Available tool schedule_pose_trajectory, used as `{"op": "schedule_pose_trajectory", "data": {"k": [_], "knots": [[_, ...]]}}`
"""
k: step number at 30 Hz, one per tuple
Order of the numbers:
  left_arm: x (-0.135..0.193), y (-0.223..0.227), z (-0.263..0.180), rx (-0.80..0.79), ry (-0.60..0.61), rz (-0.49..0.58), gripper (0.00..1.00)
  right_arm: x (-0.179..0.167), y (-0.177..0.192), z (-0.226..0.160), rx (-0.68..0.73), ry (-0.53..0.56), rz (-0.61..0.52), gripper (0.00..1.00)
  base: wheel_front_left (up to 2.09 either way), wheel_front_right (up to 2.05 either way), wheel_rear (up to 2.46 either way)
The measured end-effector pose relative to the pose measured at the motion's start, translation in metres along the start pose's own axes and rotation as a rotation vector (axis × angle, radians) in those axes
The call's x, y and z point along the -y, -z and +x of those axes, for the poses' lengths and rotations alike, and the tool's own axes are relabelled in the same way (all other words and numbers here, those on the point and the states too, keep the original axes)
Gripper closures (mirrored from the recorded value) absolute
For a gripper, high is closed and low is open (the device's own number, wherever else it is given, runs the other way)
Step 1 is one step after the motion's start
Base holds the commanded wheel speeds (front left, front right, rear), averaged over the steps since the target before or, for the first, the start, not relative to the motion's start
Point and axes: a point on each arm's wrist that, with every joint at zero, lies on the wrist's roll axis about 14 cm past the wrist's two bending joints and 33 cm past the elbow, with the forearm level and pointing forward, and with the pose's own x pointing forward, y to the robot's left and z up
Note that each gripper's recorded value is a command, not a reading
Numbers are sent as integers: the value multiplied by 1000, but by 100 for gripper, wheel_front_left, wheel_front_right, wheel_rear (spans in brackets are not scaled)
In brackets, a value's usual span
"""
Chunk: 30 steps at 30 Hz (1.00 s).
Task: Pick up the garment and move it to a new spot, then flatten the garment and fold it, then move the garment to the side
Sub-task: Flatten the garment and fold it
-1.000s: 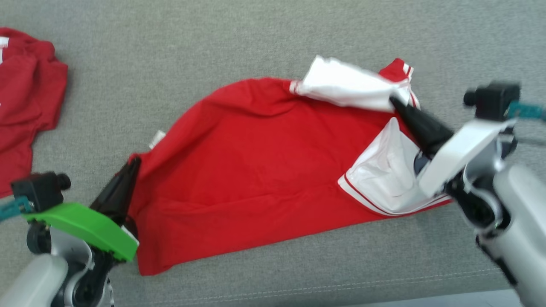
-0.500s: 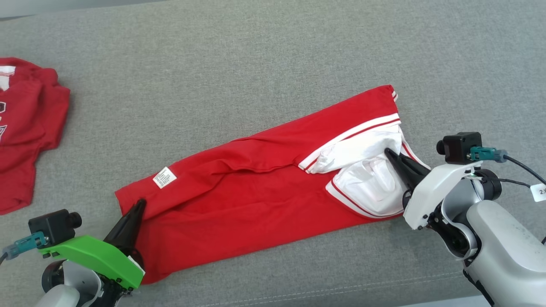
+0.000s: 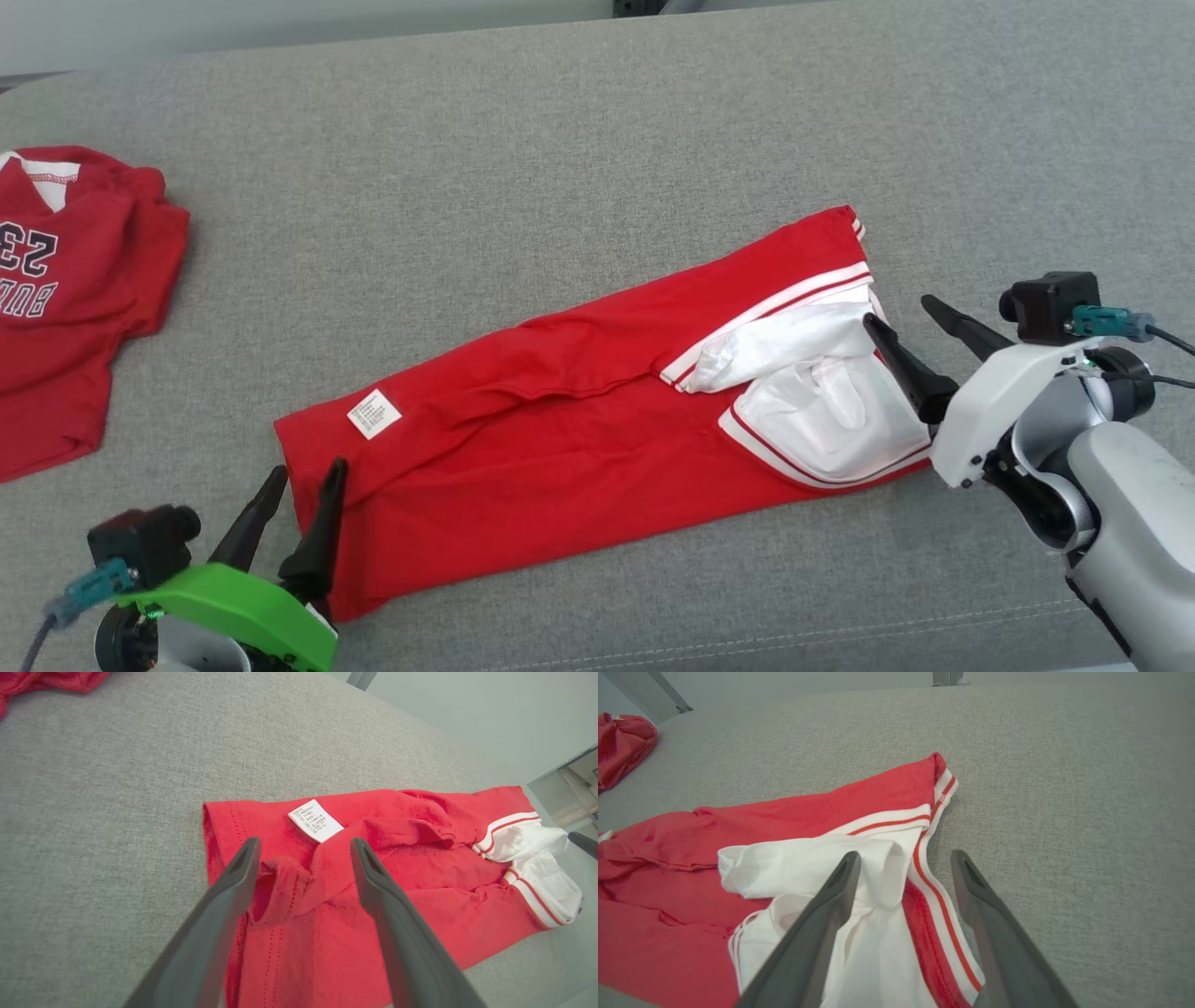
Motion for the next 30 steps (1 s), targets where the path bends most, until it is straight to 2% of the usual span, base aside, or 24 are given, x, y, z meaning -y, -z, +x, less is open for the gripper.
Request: {"op": "schedule_pose_trajectory", "data": {"k": [7,11,14,18,23,30], "knots": [[9,-5,-21,157,-65,141,0,21,-33,-34,73,60,-41,0,0,0,0],[22,-37,-37,332,-94,252,0,17,-37,-45,83,73,-22,0,0,0,0],[28,-38,-39,368,-87,275,0,13,-32,-37,74,79,23,0,0,0,0],[33,-39,-34,386,-64,304,0,14,-17,-17,24,97,25,0,0,0,0],[19,-32,-32,374,-96,299,0,4,10,17,-68,83,36,0,0,0,0],[1,-27,-36,374,-156,261,0,-5,42,44,-171,63,48,0,0,0,0]]}}
